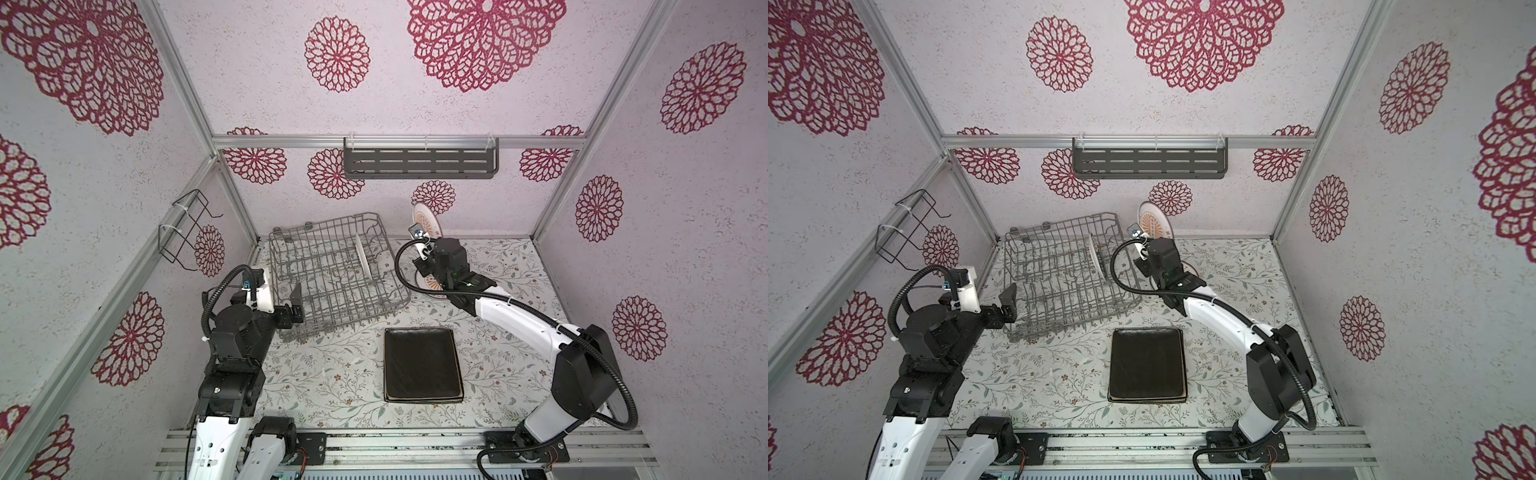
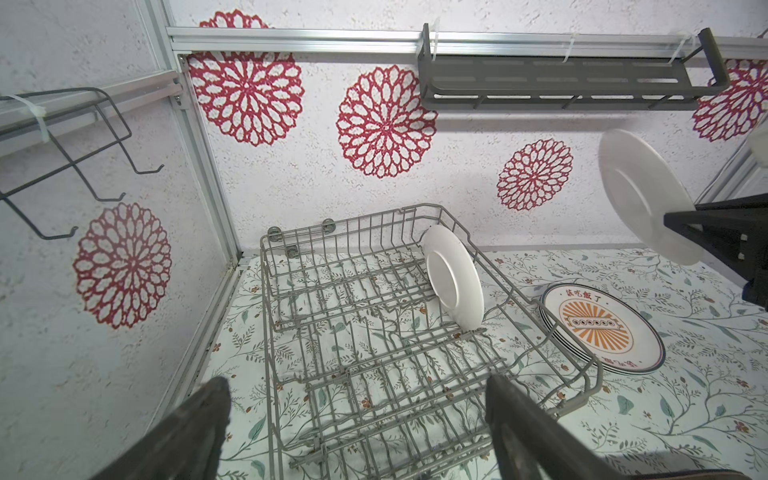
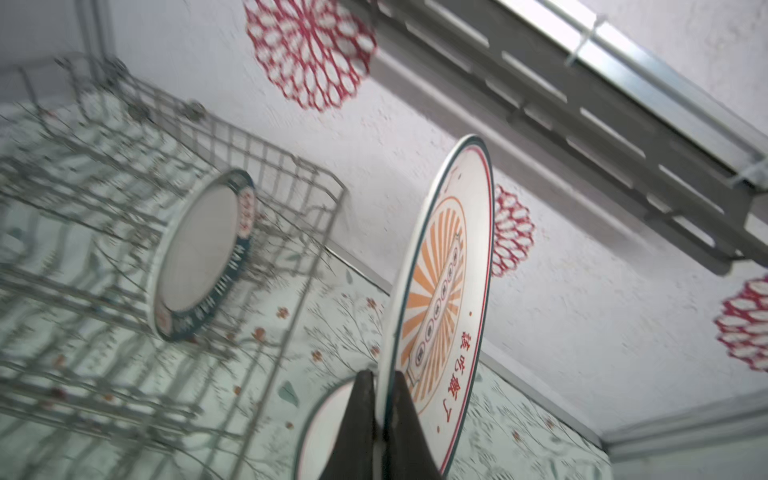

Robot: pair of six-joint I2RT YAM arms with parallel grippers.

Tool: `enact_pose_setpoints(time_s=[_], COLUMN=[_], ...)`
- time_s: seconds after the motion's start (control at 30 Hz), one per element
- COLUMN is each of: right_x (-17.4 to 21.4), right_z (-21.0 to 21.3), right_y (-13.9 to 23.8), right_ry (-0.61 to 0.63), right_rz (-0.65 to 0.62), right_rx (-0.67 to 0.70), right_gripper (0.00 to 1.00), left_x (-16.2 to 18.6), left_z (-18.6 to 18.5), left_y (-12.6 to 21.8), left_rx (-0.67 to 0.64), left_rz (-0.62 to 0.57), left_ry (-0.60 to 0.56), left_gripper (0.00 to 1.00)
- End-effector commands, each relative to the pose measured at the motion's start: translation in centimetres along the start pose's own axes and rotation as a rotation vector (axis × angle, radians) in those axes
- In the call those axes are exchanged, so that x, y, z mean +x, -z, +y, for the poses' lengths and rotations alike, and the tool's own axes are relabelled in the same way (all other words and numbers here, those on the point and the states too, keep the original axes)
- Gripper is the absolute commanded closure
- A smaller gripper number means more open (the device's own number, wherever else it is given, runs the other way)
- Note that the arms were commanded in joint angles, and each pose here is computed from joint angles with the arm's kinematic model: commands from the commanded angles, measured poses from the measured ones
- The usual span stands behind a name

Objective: Unload the plates from the dish rack
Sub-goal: 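Lift the sunburst plate from the rack with the right gripper toward the table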

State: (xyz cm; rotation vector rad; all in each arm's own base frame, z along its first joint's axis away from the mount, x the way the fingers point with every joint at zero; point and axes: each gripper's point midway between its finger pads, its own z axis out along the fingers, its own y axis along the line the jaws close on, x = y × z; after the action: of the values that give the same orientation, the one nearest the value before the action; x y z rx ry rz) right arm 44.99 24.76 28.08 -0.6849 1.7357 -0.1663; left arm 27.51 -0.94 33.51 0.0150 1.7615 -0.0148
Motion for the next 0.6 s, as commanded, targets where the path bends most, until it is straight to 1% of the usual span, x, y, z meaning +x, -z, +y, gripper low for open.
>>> enact_pose_setpoints(time_s=[0.0, 0.07, 0.1, 0.17, 0.23, 0.3, 0.37, 0.47, 0.57], right_x=[5.3, 7.5, 8.5, 9.7, 10.2, 10.7, 11.0, 12.0, 13.3], right_z=[0.4, 0.6, 0.9, 1.3, 1.7, 2.1, 2.7, 3.5, 4.2], right_y=[-0.6, -1.3, -1.7, -2.4, -3.1, -3.8, -4.5, -5.6, -6.3], right_ry=[0.189, 0.255, 0.284, 0.327, 0.361, 0.371, 0.382, 0.413, 0.448], right_rz=[0.168, 0.232, 0.258, 0.289, 0.307, 0.322, 0.337, 0.38, 0.422], right_rx=[0.007, 0.017, 0.012, 0.007, -0.003, -0.028, -0.057, -0.084, -0.104], right_gripper=[0.99, 0.99, 0.99, 0.99, 0.99, 0.99, 0.99, 0.99, 0.99], left_x=[0.1, 0.3, 0.6, 1.2, 2.0, 3.2, 4.1, 6.0, 7.2], left_z=[-0.2, -0.8, -1.5, -2.9, -4.3, -5.0, -5.2, -5.1, -6.1], left_y=[-0.4, -0.4, -0.2, 0.5, 1.6, 2.5, 3.6, 4.7, 5.8], left_rx=[0.011, 0.046, 0.085, 0.172, 0.251, 0.292, 0.306, 0.307, 0.375], left_rz=[-0.002, 0.003, 0.003, -0.005, -0.038, -0.072, -0.098, -0.063, -0.026], left_ry=[-0.021, -0.021, -0.026, -0.041, -0.058, -0.074, -0.084, -0.092, -0.084], left_gripper=[0.03, 0.03, 0.03, 0.03, 0.03, 0.03, 0.03, 0.02, 0.02])
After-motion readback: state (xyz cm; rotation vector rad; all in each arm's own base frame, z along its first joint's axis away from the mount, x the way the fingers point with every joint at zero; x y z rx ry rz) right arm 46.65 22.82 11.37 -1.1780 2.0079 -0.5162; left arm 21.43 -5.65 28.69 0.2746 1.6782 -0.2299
